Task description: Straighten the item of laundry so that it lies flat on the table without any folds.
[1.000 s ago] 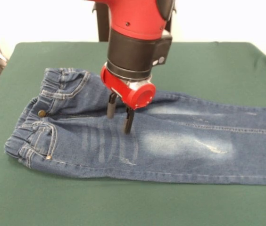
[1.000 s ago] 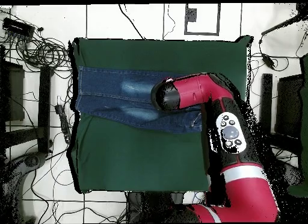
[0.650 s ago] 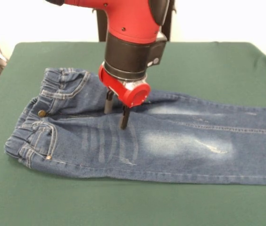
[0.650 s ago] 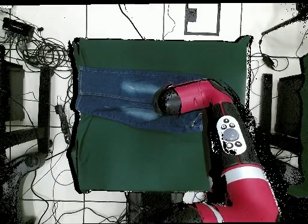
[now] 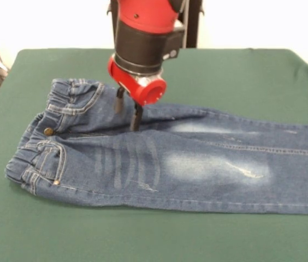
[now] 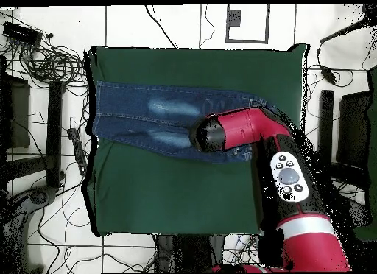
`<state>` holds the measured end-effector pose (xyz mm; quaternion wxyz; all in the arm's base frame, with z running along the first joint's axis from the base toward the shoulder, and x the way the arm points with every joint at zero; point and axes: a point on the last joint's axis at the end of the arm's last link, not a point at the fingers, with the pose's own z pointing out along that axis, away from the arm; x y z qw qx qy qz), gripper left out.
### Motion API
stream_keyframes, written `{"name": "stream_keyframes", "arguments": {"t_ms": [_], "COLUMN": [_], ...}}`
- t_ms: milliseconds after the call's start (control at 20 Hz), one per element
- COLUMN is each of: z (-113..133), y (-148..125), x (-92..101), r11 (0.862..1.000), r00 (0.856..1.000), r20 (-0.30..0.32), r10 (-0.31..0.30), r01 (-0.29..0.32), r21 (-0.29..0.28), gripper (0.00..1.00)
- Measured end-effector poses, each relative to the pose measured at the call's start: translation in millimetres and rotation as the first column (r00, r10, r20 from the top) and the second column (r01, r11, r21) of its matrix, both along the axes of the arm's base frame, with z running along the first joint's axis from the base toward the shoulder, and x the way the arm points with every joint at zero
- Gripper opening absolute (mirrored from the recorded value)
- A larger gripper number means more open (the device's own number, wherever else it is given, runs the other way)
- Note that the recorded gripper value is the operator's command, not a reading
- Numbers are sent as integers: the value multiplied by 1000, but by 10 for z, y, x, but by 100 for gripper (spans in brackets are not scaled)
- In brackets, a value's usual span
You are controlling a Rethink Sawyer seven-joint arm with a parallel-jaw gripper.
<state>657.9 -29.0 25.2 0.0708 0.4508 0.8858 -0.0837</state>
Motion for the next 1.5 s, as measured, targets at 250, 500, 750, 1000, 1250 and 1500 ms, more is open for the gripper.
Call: {"name": "stream_keyframes", "arguments": {"t_ms": [250,500,750,1000,1250,1500], "z": [118,92,-62,-217,-320,-338], "y": [-214,-526,-764,-839,-825,-784], "x": [-29,-103,-209,-296,-452,-637], "r11": [1000,998,997,998,999,998], "r00": [1000,999,999,999,999,997], "r20": [8,6,12,9,-23,-73], "r10": [-27,-51,-44,-35,-36,-40], "r01": [27,51,45,36,35,37], "r21": [-10,-37,-55,-52,-40,-40], "gripper": [100,100,100,100,100,100]}}
